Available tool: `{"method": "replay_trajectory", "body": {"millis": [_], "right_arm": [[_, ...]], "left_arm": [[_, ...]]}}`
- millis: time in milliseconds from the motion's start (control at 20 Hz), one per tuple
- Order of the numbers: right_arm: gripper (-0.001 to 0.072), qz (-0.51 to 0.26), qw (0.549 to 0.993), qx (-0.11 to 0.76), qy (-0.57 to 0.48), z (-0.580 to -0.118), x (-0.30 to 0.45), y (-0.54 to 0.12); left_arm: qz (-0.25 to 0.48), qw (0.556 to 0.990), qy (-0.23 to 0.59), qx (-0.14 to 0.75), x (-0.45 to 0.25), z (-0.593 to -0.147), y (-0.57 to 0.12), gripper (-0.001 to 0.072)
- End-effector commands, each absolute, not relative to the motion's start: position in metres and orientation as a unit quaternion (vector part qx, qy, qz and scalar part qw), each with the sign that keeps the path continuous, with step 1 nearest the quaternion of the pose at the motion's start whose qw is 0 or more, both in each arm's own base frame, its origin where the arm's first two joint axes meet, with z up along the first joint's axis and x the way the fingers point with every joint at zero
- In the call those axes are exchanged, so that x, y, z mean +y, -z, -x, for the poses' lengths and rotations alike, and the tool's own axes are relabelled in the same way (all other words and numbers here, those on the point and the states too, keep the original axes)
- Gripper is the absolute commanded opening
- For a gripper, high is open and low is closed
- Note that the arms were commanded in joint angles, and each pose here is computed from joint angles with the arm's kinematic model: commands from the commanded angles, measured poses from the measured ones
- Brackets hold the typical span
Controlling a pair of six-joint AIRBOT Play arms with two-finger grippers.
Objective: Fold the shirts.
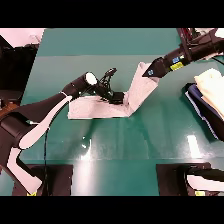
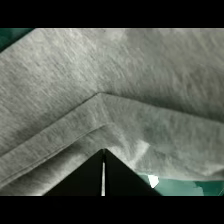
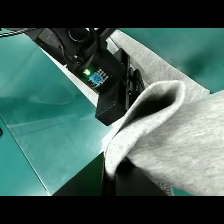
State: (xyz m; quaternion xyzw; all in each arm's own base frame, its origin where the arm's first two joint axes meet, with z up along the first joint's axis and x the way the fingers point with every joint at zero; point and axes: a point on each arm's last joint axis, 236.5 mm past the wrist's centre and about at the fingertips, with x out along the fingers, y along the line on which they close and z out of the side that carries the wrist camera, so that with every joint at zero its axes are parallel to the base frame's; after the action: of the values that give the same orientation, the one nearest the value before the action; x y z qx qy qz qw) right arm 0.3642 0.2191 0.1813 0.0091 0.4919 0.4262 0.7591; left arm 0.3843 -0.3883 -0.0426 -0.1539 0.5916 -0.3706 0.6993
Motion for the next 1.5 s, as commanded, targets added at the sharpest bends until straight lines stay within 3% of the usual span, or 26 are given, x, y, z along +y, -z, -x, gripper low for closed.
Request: {"method": "replay_trajectory", "body": {"millis": [0,150,400,650,850,900,1000,1050,1200,1450], "right_arm": [[0.0014,0.014,0.758,0.491,-0.429,-0.357,0.234,-0.185],[0.0014,0.020,0.742,0.504,-0.443,-0.352,0.250,-0.172],[0.0014,0.036,0.705,0.525,-0.475,-0.345,0.307,-0.130],[0.0014,0.044,0.701,0.505,-0.501,-0.349,0.382,-0.093],[0.0016,0.047,0.716,0.449,-0.533,-0.356,0.466,-0.079],[0.0041,0.045,0.714,0.436,-0.546,-0.352,0.490,-0.074],[0.0491,0.028,0.710,0.409,-0.573,-0.340,0.538,-0.069],[0.0590,0.015,0.703,0.405,-0.584,-0.330,0.553,-0.068],[0.0575,0.025,0.708,0.418,-0.569,-0.325,0.535,-0.064],[0.0548,0.060,0.710,0.499,-0.494,-0.343,0.416,-0.046]], "left_arm": [[0.148,0.694,0.373,0.598,-0.376,-0.388,0.042,0.0021],[0.137,0.704,0.354,0.600,-0.326,-0.407,0.022,0.0021],[0.120,0.785,0.287,0.536,-0.203,-0.446,-0.064,0.0021],[0.076,0.854,0.190,0.478,-0.085,-0.437,-0.140,0.0022],[0.086,0.877,0.153,0.448,-0.046,-0.424,-0.174,0.0022],[0.086,0.878,0.151,0.445,-0.044,-0.424,-0.176,0.0022],[0.089,0.876,0.156,0.447,-0.047,-0.422,-0.176,0.0022],[0.090,0.876,0.157,0.448,-0.047,-0.422,-0.176,0.0022],[0.087,0.872,0.158,0.455,-0.047,-0.418,-0.174,0.0022],[0.090,0.870,0.159,0.459,-0.048,-0.419,-0.171,0.0022]]}}
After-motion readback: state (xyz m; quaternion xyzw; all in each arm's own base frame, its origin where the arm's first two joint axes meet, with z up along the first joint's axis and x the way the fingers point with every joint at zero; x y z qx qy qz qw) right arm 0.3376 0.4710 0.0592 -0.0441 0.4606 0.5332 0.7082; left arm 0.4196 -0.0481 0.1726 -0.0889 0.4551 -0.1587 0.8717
